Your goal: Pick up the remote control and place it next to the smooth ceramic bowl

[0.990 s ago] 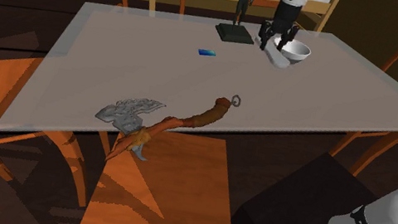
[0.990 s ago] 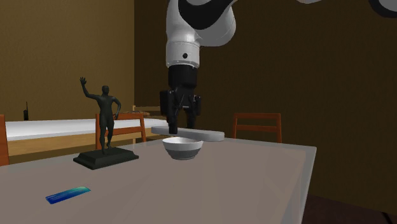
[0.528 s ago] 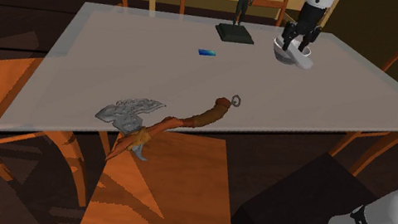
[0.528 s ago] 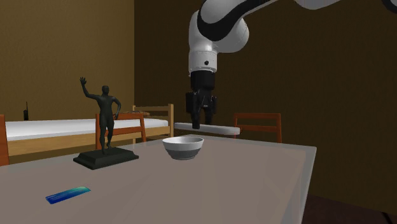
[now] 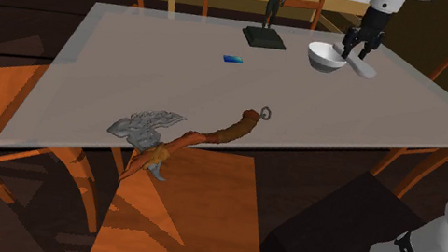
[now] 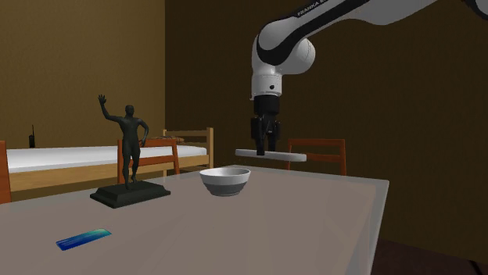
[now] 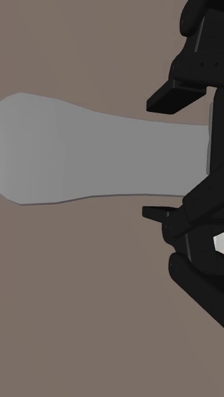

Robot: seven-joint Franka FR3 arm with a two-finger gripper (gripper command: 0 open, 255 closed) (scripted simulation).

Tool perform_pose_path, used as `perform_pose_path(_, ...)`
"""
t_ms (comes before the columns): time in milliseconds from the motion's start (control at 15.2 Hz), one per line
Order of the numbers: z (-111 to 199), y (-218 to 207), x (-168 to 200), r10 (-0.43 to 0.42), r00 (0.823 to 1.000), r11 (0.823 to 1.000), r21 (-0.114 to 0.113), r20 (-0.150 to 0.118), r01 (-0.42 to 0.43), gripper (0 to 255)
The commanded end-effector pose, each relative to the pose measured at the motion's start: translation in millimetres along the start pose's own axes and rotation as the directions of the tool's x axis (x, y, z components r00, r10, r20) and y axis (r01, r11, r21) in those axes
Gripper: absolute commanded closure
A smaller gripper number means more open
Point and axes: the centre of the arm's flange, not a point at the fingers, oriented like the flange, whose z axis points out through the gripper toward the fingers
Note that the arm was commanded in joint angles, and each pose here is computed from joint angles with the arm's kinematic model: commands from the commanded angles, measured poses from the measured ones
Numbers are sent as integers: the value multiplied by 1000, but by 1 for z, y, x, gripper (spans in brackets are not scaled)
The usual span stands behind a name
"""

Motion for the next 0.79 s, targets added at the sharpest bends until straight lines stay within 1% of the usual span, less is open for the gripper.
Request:
perform_pose_path(0, 0, 29, -2, -1, 1000, 1000, 0, 0, 1, 255)
perform_pose_path(726, -3, 174, -3, -1, 1000, 1000, 0, 0, 1, 255)
